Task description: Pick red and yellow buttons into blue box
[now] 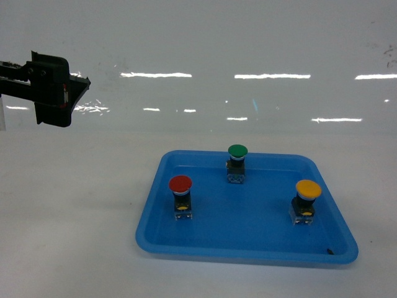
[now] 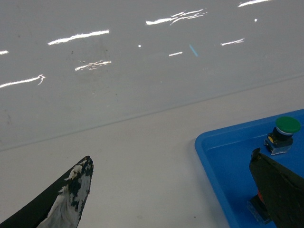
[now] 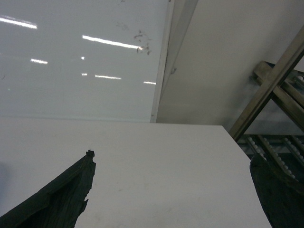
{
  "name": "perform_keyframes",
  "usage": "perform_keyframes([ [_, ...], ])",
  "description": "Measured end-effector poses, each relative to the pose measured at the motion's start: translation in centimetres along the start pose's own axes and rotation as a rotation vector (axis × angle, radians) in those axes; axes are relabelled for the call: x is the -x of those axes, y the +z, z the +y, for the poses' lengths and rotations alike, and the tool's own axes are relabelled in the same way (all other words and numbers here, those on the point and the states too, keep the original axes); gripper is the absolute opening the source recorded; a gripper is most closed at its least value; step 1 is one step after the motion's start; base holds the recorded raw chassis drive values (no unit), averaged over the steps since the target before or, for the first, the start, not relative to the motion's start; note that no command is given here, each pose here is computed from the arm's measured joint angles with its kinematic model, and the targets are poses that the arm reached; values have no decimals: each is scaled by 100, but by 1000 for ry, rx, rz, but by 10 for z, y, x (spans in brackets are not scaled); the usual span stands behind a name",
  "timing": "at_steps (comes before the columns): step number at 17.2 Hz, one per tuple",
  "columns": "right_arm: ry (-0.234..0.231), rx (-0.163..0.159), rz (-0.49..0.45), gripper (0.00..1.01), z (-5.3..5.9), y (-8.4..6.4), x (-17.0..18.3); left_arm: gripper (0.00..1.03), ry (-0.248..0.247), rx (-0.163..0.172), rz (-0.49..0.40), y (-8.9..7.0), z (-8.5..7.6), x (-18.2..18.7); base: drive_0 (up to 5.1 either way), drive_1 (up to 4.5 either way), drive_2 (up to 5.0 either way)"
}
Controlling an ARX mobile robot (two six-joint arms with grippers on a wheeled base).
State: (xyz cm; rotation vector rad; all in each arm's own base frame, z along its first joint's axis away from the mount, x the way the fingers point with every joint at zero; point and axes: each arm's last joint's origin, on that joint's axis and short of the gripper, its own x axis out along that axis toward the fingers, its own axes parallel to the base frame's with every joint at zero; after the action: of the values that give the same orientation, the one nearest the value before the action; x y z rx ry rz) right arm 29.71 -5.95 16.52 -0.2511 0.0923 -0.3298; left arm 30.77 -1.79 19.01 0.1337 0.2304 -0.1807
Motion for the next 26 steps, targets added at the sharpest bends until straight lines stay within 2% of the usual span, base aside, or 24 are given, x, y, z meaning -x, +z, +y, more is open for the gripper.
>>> perform_keyframes([
  [1, 8, 13, 8, 98, 2, 0, 1, 98, -2, 0, 1, 0, 0, 0, 0, 0, 0],
  [7, 4, 27, -8, 98, 1, 4, 1, 98, 3, 0, 1, 0, 1, 0, 0, 0, 0],
  [9, 18, 34, -2, 98, 10, 3, 1, 98, 3, 1, 1, 0, 1, 0, 0, 0, 0],
  [12, 103, 57, 54, 98, 32, -1, -4, 98, 3, 0, 1, 0, 1, 0, 0, 0, 0],
  [15, 173, 39, 58, 98, 46, 2, -4, 98, 3, 0, 1, 0, 1, 0, 0, 0, 0],
  [17, 209, 23, 118, 98, 53, -7, -9, 98, 3, 0, 0, 0, 1, 0, 0, 0, 0],
  [18, 235, 9, 133, 98, 55, -11, -9, 98, 3, 0, 1, 0, 1, 0, 0, 0, 0],
  [21, 394, -81, 144, 98, 61, -7, -9, 98, 3, 0, 1, 0, 1, 0, 0, 0, 0],
  [23, 499, -119, 131, 98, 66, 0, -5, 98, 3, 0, 1, 0, 1, 0, 0, 0, 0],
  [24, 542, -131, 130, 98, 67, 3, -3, 98, 3, 0, 1, 0, 1, 0, 0, 0, 0],
  [25, 576, -128, 138, 98, 69, 6, 0, 98, 3, 0, 1, 0, 1, 0, 0, 0, 0],
  [26, 557, -114, 116, 98, 70, 9, 0, 98, 3, 0, 1, 0, 1, 0, 0, 0, 0],
])
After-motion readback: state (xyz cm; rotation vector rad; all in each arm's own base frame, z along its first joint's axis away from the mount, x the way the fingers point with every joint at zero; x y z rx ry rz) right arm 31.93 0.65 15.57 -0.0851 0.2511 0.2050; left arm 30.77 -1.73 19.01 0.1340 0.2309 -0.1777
